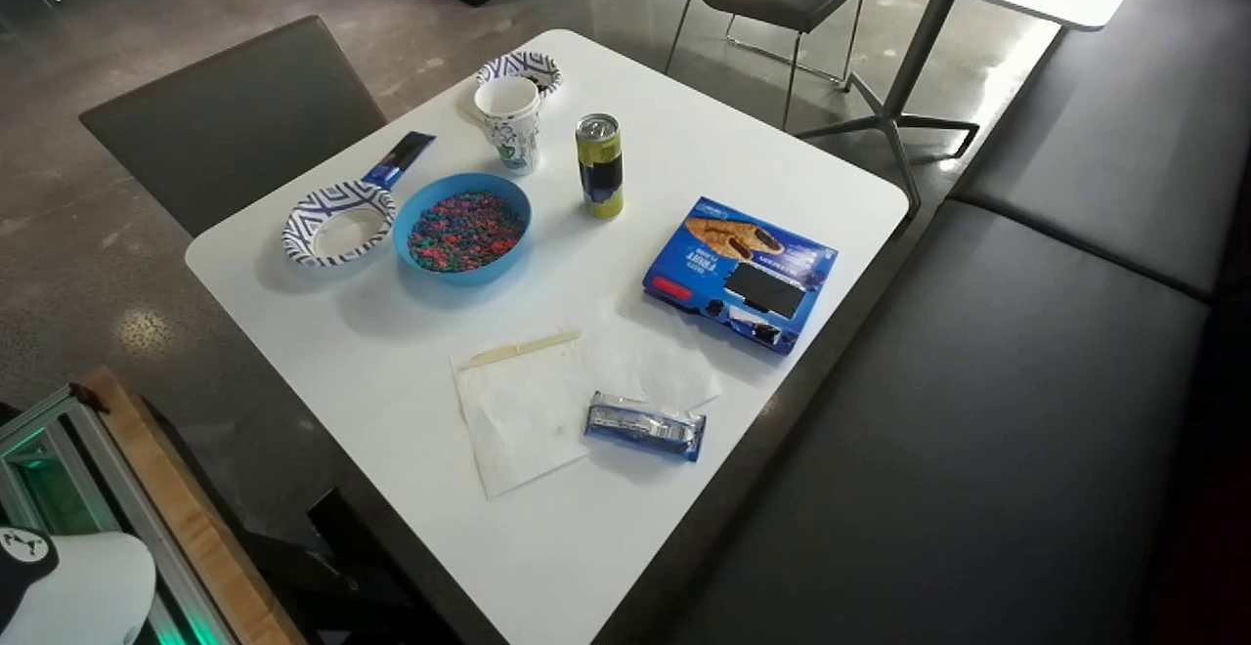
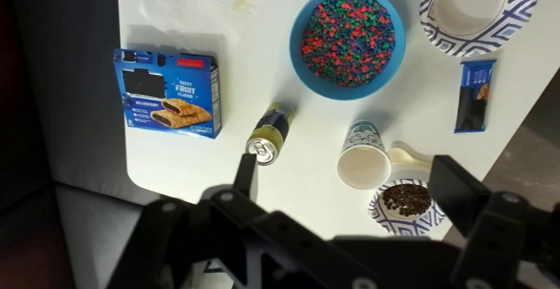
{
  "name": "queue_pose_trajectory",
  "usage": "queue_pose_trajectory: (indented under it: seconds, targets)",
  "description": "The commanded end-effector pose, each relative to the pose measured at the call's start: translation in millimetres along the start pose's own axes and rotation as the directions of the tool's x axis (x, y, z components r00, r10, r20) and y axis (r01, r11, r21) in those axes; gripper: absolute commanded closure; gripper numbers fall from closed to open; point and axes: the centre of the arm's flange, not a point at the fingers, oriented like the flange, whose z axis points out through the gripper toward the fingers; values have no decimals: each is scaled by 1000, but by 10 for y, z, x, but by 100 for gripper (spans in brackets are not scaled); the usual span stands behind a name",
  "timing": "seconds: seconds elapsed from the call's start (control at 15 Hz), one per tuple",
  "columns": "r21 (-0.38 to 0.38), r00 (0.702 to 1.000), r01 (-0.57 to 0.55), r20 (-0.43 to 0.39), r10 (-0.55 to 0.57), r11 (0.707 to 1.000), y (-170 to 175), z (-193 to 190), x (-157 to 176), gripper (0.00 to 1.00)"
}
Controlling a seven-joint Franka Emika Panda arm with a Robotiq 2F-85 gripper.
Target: Put the chocolate bar on the paper plate
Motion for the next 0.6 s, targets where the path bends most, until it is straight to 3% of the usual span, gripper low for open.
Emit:
queue_pose_trajectory:
  seconds: [0.0, 0.27, 0.53]
  targets:
    - [104, 994, 113, -18, -112, 988, -466, 194, 109, 0]
    - [202, 988, 150, -75, -138, 968, -911, 490, 297, 0]
    - [276, 982, 187, -90, -169, 943, -1349, 1047, 444, 0]
